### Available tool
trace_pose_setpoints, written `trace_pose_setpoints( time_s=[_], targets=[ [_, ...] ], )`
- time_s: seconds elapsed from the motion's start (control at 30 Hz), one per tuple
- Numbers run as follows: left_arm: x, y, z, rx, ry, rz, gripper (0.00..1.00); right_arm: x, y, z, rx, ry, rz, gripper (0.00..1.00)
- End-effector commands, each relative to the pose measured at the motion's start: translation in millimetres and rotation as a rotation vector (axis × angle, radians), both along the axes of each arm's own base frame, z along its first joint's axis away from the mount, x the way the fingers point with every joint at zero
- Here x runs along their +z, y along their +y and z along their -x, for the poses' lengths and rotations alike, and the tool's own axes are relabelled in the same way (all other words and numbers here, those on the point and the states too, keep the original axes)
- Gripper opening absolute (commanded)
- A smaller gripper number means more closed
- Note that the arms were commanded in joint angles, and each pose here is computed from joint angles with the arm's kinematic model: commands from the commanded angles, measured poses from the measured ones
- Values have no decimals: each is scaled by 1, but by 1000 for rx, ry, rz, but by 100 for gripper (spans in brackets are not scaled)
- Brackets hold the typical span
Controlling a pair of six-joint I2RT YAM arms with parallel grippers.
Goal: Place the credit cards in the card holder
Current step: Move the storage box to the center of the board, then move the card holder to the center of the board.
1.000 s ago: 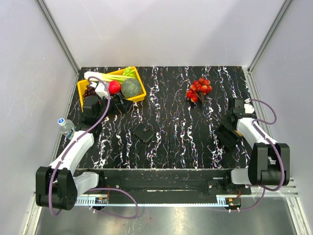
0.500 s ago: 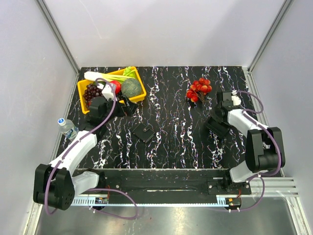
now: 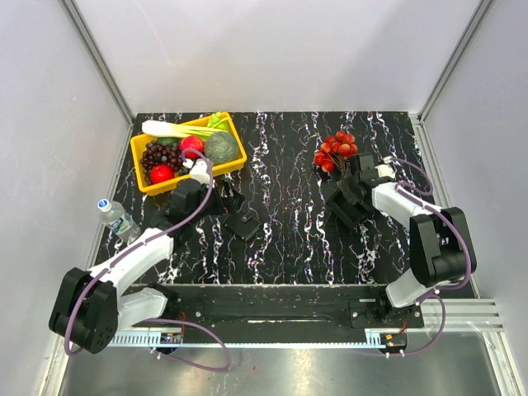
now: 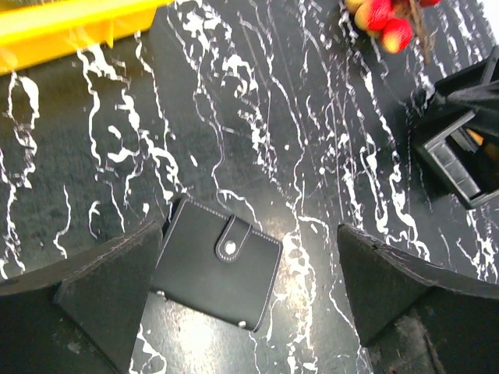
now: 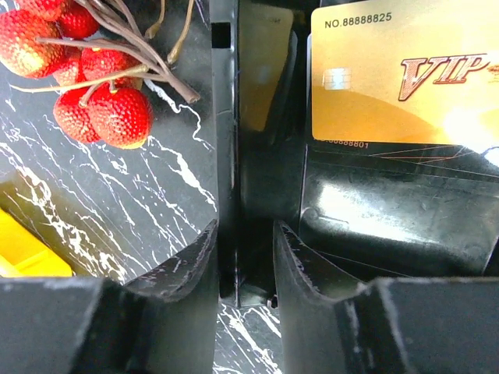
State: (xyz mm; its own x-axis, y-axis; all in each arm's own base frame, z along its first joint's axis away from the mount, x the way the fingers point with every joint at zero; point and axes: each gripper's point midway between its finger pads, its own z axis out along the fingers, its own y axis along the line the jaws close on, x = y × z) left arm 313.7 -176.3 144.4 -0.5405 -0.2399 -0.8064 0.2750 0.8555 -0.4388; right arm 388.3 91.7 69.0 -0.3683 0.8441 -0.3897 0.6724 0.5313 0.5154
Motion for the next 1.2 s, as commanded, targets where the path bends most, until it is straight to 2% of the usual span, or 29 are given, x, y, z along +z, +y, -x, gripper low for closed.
trace_pose_setpoints(
  time_s=[0.0, 0.1, 0.2, 0.27, 0.43, 0.57, 0.7, 0.8, 0.9, 0.97, 1.07, 1.17],
  targets=[
    [4, -3, 1, 34, -51, 21, 99, 15, 24, -14, 20, -54, -70, 39],
    [-11, 0, 9, 52, -23, 11, 99, 14, 24, -9, 48, -48, -48, 45],
    [-21, 6, 12, 83, 2, 1, 99, 14, 21, -5, 63, -48, -29, 59],
    [-28, 9, 15, 94, 28, -12, 99, 16, 23, -3, 85, -51, -27, 63],
    [-42, 19, 23, 128, 66, -41, 99, 43, 25, -2, 222, -112, 43, 78],
    [-44, 24, 27, 155, 81, -43, 99, 67, 21, 11, 307, -162, 110, 84],
    [-45, 38, 23, 235, 100, -81, 99, 83, 22, 35, 421, -202, 149, 84],
    [-42, 39, 22, 228, 102, -97, 99, 102, 50, 42, 620, -305, 124, 74],
    [-48, 41, 24, 229, 193, -100, 99, 102, 86, 45, 816, -317, 73, 70],
    [-55, 33, 27, 185, 241, -38, 99, 93, 116, 49, 944, -290, 65, 70],
    [-57, 18, 37, 139, 236, 94, 99, 74, 164, 58, 1115, -247, 8, 70],
    [-64, 18, 43, 154, 276, 116, 99, 50, 195, 65, 1199, -202, -4, 64]
  ],
)
